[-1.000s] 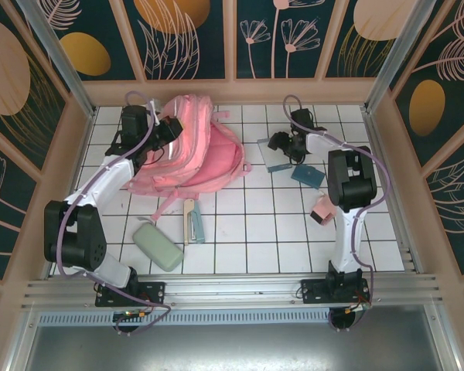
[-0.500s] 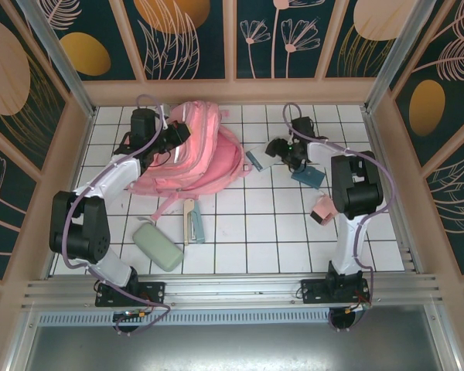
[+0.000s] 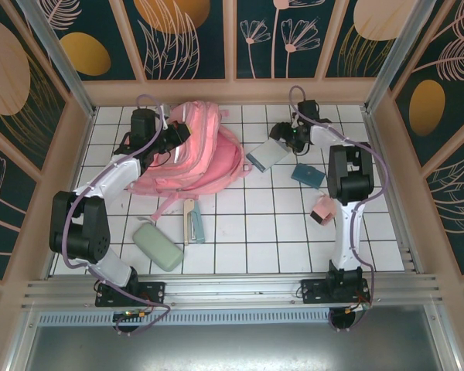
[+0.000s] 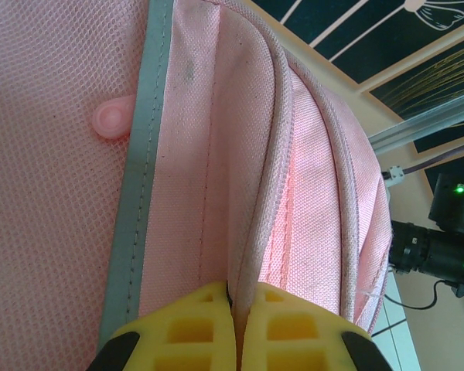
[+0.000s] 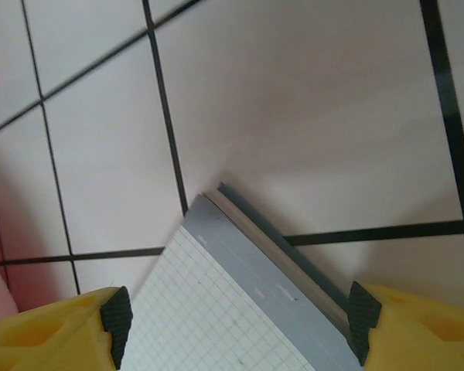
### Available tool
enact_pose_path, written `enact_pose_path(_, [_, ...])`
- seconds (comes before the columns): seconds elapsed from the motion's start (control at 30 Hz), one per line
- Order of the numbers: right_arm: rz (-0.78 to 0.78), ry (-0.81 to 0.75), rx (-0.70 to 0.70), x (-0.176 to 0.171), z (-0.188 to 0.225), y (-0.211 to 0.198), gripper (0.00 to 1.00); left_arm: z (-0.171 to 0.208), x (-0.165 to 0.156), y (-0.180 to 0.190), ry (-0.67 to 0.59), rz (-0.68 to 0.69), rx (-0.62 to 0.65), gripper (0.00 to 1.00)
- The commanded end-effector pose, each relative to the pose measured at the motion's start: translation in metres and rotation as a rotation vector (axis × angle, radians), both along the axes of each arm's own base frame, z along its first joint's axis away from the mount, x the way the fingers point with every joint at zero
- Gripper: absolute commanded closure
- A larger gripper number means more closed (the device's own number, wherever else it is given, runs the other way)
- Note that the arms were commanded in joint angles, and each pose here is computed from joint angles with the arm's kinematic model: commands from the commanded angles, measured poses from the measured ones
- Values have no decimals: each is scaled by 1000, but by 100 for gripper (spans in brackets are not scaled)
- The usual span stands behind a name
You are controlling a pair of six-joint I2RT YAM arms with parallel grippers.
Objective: Pack the student bag
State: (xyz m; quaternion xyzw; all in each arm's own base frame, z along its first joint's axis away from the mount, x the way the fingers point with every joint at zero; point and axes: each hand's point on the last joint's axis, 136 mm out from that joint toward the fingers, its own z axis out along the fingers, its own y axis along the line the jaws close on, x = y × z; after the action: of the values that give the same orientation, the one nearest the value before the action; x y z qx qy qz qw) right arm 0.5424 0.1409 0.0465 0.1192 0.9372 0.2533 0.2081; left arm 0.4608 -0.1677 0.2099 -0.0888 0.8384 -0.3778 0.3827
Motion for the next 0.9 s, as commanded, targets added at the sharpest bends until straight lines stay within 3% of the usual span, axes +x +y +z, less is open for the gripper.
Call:
enact_pose_path(0.0, [51, 41, -10, -5, -7, 0, 24, 1, 13, 8, -36, 34, 10, 100])
enact_pose_path(0.23, [179, 161, 103, -37, -28, 32, 27, 1, 14, 8, -38, 36, 13, 100])
enact_pose_path(0.4, [270, 222, 256, -76, -34, 56, 35, -4, 16, 4, -23, 21, -5, 100])
enact_pose_path(0.63, [326, 239, 465, -96, -23, 76, 45, -10, 15, 3, -11, 15, -7, 100])
enact_pose_path(0.87, [363, 280, 457, -111, -30, 89, 43, -11, 14, 3, -8, 15, -4, 100])
